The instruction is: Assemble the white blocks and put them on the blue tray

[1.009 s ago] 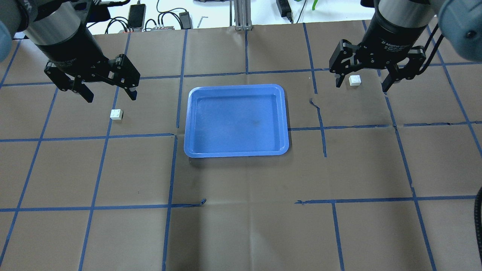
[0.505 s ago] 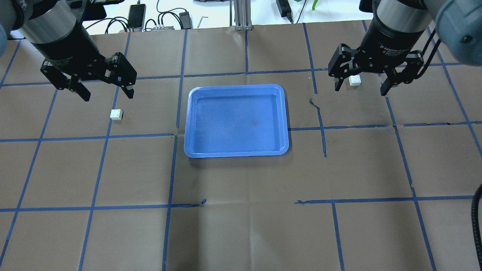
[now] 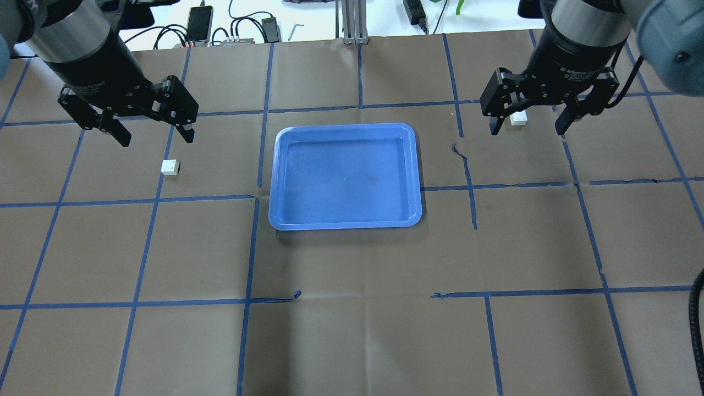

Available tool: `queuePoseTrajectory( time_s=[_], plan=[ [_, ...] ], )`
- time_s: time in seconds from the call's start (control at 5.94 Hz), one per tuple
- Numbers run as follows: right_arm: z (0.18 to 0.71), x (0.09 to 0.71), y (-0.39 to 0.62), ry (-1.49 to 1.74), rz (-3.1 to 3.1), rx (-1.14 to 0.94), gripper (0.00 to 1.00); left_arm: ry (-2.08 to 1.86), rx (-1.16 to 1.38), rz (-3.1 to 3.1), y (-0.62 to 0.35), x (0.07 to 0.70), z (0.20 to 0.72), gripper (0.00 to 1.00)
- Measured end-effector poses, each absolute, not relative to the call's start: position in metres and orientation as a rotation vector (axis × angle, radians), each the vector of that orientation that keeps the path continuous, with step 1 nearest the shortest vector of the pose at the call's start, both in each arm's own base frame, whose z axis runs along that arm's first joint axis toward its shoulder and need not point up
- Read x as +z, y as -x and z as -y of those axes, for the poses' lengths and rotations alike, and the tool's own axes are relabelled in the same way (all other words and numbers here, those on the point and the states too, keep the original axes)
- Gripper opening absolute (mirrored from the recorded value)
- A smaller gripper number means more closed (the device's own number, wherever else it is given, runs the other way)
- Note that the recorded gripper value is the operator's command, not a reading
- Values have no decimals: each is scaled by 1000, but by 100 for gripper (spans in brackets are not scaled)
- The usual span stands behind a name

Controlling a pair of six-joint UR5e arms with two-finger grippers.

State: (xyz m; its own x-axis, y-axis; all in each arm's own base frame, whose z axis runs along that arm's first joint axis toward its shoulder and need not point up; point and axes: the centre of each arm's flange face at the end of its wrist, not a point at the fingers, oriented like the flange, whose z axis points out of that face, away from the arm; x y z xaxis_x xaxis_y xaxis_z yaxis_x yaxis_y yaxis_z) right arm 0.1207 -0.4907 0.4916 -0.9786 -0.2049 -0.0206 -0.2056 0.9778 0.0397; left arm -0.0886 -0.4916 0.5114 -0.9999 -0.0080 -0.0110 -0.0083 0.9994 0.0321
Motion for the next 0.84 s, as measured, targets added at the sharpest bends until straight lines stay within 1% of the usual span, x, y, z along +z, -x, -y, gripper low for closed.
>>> queuePoseTrajectory(
  time_s=[0.34,0.67,0.84],
  plan=[
    [504,480,-112,994,-2948,73,100,47,132,-3082,40,478,518,99],
    [540,464,-70,1607,-2654,25,100,2,149,-3082,-16,426,562,99],
    [567,461,-39,1838,-2501,6,100,-19,155,-3085,-34,398,584,99]
  ],
)
